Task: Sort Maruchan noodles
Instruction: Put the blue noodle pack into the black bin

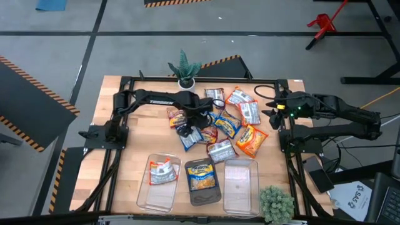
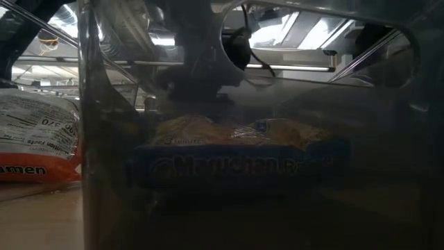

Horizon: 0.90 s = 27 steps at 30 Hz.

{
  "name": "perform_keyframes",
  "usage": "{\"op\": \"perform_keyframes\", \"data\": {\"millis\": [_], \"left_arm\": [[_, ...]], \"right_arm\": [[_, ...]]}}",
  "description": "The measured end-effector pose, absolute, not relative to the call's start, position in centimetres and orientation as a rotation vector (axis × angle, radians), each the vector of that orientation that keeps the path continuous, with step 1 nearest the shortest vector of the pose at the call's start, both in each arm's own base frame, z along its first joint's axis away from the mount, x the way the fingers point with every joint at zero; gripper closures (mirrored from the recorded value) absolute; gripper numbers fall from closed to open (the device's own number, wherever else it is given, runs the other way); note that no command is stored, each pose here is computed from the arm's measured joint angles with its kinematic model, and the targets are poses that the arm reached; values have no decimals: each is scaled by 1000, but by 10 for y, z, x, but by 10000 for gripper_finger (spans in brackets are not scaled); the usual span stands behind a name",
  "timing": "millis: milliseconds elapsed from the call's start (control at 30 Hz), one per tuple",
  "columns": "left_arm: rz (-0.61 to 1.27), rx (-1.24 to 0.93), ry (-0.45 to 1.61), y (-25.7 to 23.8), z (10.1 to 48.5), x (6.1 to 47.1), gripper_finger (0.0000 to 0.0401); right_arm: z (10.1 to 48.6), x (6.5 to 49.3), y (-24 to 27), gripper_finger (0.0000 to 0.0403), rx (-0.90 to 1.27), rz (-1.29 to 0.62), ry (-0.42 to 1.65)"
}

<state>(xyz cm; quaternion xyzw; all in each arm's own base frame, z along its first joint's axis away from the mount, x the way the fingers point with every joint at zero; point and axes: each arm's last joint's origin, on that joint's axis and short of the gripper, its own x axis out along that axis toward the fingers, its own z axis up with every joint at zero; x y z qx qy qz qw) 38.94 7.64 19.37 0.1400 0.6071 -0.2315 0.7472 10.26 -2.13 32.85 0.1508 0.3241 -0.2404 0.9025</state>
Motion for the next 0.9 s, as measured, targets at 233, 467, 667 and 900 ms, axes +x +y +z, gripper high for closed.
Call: {"op": "perform_keyframes", "data": {"millis": [233, 467, 667, 900], "left_arm": [[-510, 364, 1308, 78, 193, 392, 145], [-560, 354, 1339, 77, 178, 394, 145], [-574, 341, 1366, 77, 171, 394, 148], [-560, 363, 1409, 76, 169, 393, 200]], "right_arm": [[328, 103, -21, 214, 309, -497, 670], [328, 103, -21, 214, 310, -497, 671], [328, 103, -21, 214, 312, -497, 670], [328, 103, -21, 214, 312, -498, 670]]}}
